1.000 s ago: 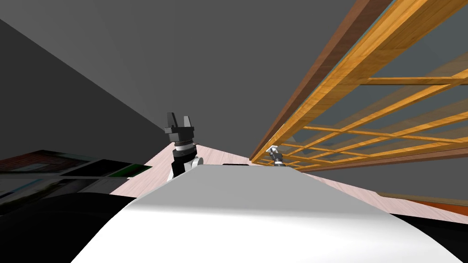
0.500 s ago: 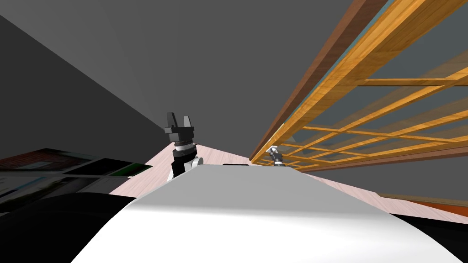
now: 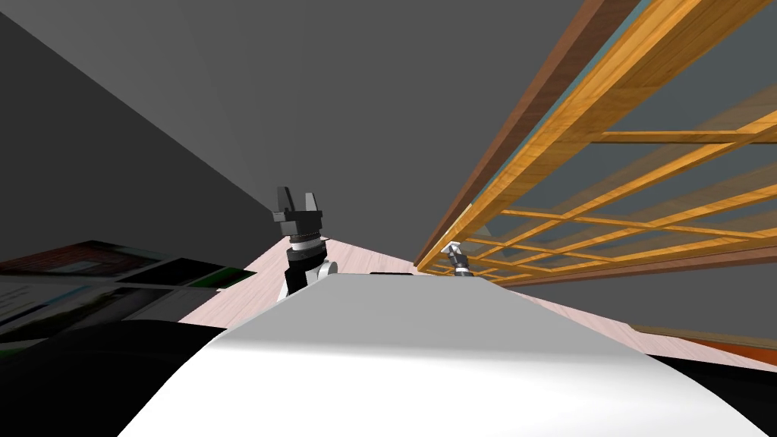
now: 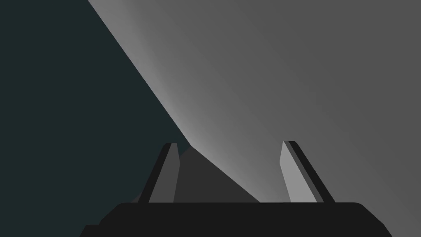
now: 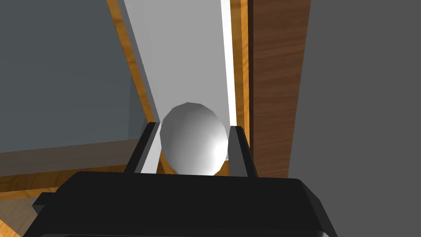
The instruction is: Pull the door open
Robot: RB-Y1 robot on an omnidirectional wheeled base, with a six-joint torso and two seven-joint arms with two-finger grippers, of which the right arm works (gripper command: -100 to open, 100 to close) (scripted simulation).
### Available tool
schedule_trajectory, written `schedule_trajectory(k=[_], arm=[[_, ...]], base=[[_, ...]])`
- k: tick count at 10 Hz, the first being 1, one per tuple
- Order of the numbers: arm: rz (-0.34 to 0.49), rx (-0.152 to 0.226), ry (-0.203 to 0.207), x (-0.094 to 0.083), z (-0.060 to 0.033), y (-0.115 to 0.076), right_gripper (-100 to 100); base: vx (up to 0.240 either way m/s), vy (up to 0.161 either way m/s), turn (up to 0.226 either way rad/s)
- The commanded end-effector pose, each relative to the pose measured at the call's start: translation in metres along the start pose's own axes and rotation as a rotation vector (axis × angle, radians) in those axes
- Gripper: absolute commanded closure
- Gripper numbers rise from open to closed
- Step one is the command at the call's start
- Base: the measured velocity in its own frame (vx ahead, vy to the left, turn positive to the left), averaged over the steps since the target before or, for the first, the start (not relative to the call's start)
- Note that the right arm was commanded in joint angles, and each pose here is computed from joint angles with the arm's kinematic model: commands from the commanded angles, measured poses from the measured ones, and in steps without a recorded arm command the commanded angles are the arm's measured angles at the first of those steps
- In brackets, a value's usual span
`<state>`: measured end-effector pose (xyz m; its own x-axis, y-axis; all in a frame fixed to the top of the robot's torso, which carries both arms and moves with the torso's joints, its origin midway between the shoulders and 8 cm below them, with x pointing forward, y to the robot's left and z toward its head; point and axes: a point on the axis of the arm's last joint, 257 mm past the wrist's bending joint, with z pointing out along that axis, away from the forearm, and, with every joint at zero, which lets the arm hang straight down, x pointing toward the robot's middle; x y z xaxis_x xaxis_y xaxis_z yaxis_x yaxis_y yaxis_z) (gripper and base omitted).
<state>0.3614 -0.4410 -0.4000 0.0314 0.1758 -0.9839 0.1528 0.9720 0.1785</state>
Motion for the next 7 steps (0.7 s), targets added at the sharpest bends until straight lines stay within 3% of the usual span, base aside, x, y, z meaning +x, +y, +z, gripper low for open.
schedule_trajectory(k=[1, 7], arm=[[0.046, 0.002, -0.003, -0.0005, 0.0004, -0.0001, 100], [0.215, 0.008, -0.012, -0.0022, 0.0037, 0.0006, 100]], base=[[-0.017, -0.010, 0.019], [-0.026, -0.013, 0.030]])
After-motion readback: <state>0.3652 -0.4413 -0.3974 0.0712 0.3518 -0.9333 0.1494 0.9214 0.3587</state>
